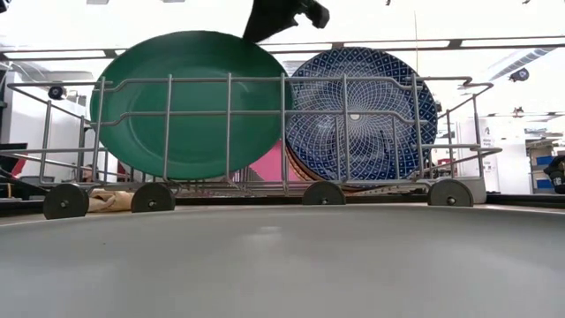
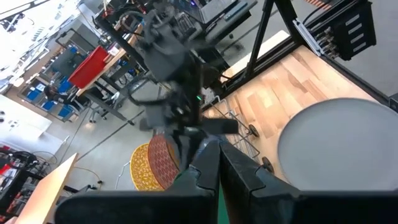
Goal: Sort dishes
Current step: Put the green plate into the dishwasher rack
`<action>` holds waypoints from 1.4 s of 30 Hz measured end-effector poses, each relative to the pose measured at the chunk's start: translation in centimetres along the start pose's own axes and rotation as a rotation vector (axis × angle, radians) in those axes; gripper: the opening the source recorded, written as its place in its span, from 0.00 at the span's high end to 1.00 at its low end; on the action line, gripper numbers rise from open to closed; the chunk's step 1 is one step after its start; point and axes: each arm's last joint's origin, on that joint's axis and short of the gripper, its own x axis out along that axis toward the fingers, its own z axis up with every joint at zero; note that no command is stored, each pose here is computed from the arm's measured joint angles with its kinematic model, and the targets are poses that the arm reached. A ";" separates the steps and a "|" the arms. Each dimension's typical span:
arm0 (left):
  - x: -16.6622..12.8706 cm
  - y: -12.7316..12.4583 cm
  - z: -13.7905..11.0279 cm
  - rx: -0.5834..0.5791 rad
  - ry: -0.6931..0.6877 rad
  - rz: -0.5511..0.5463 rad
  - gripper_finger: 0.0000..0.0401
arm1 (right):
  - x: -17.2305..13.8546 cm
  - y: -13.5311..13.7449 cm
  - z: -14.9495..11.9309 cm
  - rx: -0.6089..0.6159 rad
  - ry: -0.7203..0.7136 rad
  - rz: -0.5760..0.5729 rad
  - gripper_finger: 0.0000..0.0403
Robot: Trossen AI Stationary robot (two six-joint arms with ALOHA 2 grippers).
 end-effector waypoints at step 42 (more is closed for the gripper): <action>-0.1 0.2 -0.3 -0.010 0.008 0.000 1.00 | 0.4 -2.0 2.5 0.086 0.012 0.075 1.00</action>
